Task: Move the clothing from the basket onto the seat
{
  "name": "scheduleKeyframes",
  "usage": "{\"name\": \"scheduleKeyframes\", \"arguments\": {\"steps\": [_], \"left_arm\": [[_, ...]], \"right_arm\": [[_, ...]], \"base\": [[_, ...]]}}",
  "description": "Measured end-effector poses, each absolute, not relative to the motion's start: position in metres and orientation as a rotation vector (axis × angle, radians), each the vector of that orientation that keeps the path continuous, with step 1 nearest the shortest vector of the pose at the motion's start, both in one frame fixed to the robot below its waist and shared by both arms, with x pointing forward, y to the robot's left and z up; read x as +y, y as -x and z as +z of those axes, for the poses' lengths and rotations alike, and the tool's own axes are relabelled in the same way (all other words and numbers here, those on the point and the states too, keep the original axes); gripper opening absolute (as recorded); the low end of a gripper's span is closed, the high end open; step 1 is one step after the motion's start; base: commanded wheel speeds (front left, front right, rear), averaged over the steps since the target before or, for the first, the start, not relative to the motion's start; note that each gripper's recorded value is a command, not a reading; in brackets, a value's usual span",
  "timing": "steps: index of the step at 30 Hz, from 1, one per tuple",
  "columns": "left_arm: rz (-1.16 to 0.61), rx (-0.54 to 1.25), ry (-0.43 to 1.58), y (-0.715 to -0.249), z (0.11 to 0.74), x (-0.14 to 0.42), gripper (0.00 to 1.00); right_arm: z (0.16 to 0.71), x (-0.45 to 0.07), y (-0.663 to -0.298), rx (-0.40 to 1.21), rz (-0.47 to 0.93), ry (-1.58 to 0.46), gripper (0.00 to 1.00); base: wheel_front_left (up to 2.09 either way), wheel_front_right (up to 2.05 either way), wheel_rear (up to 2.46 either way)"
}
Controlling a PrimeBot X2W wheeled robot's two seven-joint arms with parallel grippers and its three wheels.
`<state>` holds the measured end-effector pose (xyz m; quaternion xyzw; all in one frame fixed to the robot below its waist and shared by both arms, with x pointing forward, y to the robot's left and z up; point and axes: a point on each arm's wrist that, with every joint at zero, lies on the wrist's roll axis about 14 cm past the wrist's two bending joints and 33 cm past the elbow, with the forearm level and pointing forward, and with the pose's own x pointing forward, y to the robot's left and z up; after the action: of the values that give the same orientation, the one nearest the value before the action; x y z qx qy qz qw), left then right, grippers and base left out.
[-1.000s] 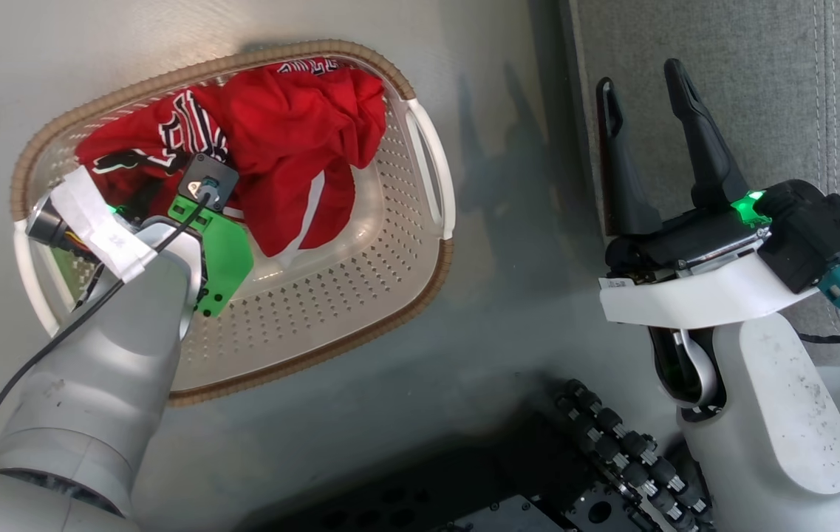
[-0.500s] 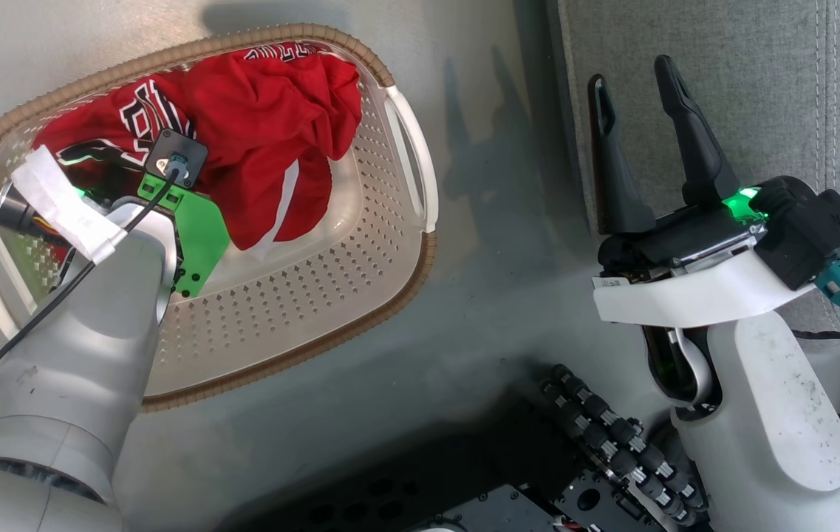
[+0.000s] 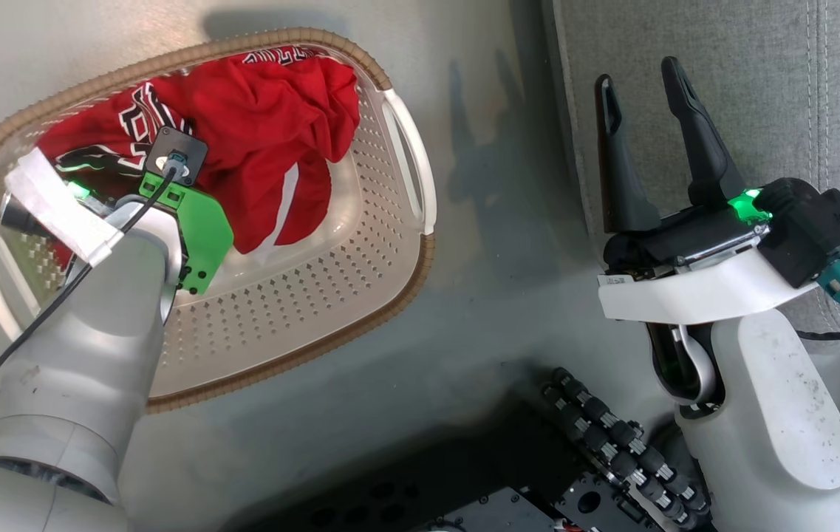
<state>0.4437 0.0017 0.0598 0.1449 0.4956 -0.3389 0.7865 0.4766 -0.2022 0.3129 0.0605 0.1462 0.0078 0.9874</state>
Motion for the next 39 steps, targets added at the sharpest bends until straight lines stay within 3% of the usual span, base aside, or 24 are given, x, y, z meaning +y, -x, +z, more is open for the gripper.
{"name": "scheduleKeyframes", "arguments": {"steps": [20,39], "left_arm": [[-0.704,0.748,-0.116,-0.465,0.181,-0.020,0.00],[-0.549,0.111,0.058,-0.503,0.418,0.000,0.00]], "right_arm": [[0.372,-0.193,-0.467,0.190,0.040,-0.077,1.00],[0.445,-0.180,-0.430,0.063,0.072,-0.069,1.00]], "base": [[0.00,0.00,0.00],[0.00,0.00,0.00]]}}
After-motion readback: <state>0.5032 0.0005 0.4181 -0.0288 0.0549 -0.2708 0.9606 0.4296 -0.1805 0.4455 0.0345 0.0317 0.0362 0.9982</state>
